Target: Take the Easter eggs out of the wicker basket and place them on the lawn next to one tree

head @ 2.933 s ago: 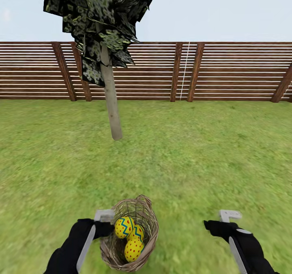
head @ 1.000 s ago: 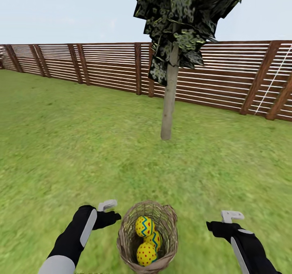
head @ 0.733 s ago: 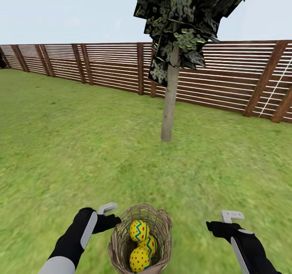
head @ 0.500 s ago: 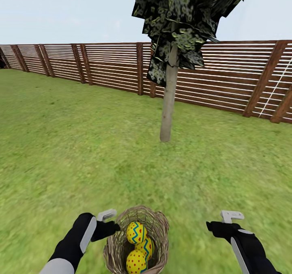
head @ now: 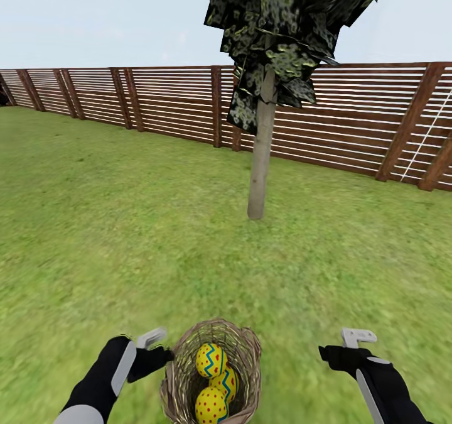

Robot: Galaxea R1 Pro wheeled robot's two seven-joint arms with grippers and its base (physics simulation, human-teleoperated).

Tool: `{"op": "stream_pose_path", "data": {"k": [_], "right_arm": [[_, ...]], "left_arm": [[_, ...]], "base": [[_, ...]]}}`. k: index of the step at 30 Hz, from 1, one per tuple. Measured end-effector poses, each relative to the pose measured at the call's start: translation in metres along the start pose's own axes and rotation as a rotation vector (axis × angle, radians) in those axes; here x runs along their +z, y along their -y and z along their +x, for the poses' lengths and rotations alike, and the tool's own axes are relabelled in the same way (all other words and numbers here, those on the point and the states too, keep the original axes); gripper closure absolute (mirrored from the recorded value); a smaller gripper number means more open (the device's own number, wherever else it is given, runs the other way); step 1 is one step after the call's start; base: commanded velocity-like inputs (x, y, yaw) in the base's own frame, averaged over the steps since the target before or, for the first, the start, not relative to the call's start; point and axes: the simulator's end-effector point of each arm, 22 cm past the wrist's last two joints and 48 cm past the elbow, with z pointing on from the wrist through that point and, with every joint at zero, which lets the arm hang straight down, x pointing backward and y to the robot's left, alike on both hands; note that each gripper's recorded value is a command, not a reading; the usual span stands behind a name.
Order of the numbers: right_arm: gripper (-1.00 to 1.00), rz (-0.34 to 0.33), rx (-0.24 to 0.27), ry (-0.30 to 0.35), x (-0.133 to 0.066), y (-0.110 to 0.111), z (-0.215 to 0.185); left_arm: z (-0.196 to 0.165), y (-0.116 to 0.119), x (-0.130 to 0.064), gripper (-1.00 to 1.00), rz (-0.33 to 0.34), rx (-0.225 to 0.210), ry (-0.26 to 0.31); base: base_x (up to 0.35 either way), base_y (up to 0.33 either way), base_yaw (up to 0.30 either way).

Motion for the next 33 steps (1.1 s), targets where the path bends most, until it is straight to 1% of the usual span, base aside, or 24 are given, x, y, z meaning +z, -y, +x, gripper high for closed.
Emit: {"op": "stream_pose_path", "data": {"k": [2,3,5,7,9,19,28,30,32,33], "right_arm": [[-1.0,-0.001,0.0,0.0,0.0,0.0,0.0],[-1.0,-0.001,0.0,0.0,0.0,0.0,0.0],[-1.0,-0.001,0.001,-0.001,0.0,0.0,0.0],[-1.0,-0.001,0.001,-0.001,0.0,0.0,0.0],[-1.0,-0.001,0.001,0.0,0.0,0.0,0.0],[-1.0,-0.001,0.001,0.0,0.013,-0.001,0.009],[-1.0,-0.003,0.001,-0.004,0.013,-0.002,0.011],[-1.0,-0.004,0.001,-0.003,0.016,-0.001,0.012],[-1.0,-0.013,0.002,0.001,0.017,-0.003,0.012],[-1.0,-0.047,0.003,0.008,0.017,-0.01,0.01]], "left_arm": [[0.005,-0.003,0.007,-1.0,-0.005,-0.008,0.008],[0.004,-0.005,0.01,-1.0,-0.008,-0.011,0.025],[-0.004,-0.008,0.017,-1.0,-0.016,-0.015,0.096],[-0.007,-0.009,0.018,-1.0,-0.018,-0.015,0.123],[-0.009,-0.009,0.019,-1.0,-0.019,-0.016,0.136],[-0.006,-0.01,0.034,-1.0,-0.014,-0.017,0.141],[-0.007,-0.01,0.034,-1.0,-0.013,-0.018,0.143],[-0.006,-0.012,0.037,-1.0,-0.014,-0.018,0.144],[-0.006,-0.014,0.041,-1.0,-0.015,-0.018,0.144],[-0.006,-0.014,0.042,-1.0,-0.015,-0.018,0.144]], "base": [[0.0,0.0,0.0],[0.0,0.0,0.0],[0.0,0.0,0.0],[0.0,0.0,0.0],[0.0,0.0,0.0],[0.0,0.0,0.0],[0.0,0.0,0.0],[0.0,0.0,0.0],[0.0,0.0,0.0],[0.0,0.0,0.0]]}}
